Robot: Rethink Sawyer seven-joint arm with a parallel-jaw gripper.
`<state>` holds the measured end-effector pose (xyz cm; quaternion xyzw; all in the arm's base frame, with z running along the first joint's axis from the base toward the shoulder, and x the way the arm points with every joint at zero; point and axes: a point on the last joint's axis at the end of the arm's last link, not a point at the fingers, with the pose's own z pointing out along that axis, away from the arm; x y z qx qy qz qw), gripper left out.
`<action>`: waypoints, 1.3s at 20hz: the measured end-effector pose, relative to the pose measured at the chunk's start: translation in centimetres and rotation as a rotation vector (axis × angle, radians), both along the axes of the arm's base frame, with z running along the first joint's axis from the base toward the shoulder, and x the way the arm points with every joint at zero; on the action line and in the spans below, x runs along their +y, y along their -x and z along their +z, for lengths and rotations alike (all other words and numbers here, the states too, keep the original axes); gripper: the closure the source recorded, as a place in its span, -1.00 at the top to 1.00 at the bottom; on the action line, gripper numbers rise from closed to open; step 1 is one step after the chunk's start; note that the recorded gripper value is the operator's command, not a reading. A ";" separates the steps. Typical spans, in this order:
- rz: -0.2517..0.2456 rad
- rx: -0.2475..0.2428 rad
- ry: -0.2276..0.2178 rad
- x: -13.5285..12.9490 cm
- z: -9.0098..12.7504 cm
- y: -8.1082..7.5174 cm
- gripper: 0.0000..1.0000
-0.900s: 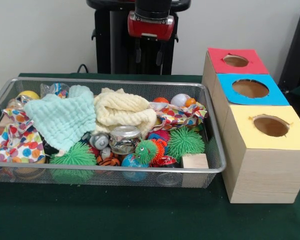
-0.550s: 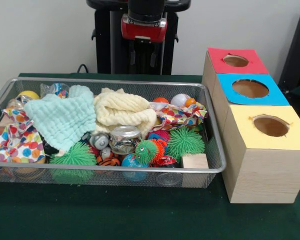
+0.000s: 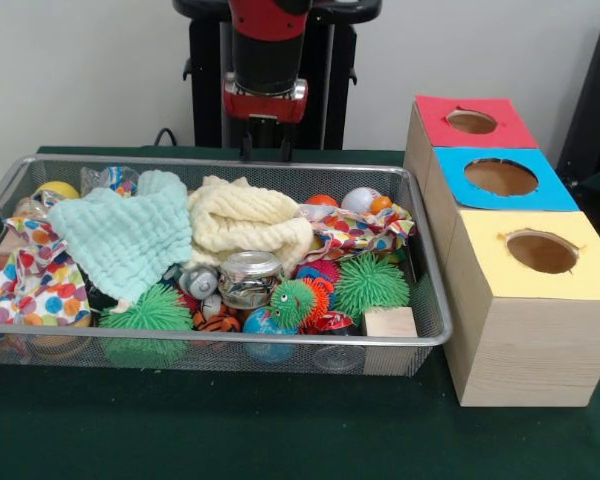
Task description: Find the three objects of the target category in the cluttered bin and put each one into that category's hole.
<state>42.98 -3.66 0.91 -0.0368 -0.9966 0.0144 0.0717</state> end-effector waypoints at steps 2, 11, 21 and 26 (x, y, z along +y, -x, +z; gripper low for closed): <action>0.002 0.007 -0.002 -0.1 -0.6 0.1 1.00; -0.008 0.020 -0.006 -1.1 -2.4 -0.1 1.00; -0.087 0.018 -0.006 -4.9 -2.4 0.4 1.00; -0.113 0.015 -0.004 -6.5 -2.3 0.7 1.00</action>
